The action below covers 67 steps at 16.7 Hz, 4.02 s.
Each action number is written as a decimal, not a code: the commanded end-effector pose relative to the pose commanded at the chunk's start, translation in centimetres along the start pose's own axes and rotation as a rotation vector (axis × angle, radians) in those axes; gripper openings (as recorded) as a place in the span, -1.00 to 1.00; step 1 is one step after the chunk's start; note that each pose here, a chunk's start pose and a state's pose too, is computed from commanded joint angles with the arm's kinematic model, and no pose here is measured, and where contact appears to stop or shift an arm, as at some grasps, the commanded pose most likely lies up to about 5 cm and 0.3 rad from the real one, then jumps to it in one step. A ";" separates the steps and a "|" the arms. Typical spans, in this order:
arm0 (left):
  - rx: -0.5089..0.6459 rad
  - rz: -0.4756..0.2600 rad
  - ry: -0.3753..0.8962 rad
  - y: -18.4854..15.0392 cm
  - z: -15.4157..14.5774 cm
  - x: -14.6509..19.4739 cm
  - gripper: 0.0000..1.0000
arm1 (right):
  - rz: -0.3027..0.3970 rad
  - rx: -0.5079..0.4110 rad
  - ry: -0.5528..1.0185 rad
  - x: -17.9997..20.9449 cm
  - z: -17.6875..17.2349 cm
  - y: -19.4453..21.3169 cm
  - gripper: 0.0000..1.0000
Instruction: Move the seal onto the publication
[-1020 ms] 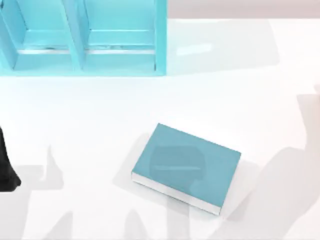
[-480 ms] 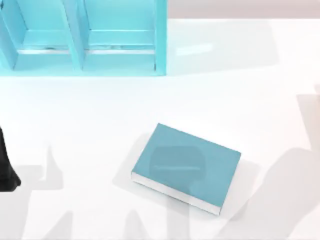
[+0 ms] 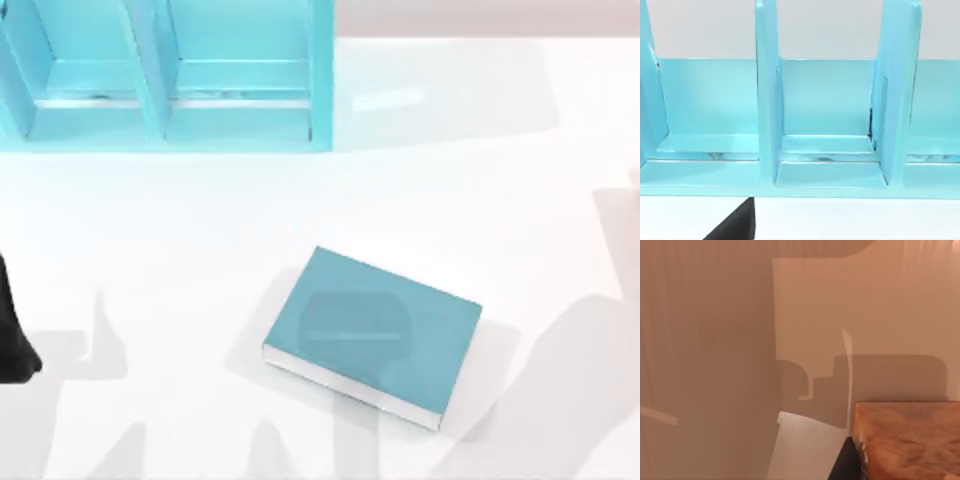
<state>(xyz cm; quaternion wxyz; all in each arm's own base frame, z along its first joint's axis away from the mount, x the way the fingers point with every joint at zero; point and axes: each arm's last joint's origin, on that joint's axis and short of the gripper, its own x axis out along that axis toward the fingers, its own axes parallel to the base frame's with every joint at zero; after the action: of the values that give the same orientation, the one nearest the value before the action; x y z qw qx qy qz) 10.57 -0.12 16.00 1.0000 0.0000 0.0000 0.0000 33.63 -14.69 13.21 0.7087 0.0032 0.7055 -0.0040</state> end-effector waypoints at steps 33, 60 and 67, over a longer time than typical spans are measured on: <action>0.000 0.000 0.000 0.0 0.0 0.0 1.00 | 0.000 0.007 0.003 -14.9 0.3 15.2 -1.00; 0.000 0.000 0.000 0.0 0.0 0.0 1.00 | 0.001 0.005 0.003 -6.3 -3.7 43.0 -1.00; 0.000 0.000 0.000 0.0 0.0 0.0 1.00 | 0.001 0.005 0.003 -6.3 -3.7 43.0 0.06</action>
<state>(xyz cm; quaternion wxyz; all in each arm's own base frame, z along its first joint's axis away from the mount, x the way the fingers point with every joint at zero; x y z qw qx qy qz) 10.57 -0.12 16.00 1.0000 0.0000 0.0000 0.0000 30.38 28.33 19.43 0.7077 0.0052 0.7065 -0.0056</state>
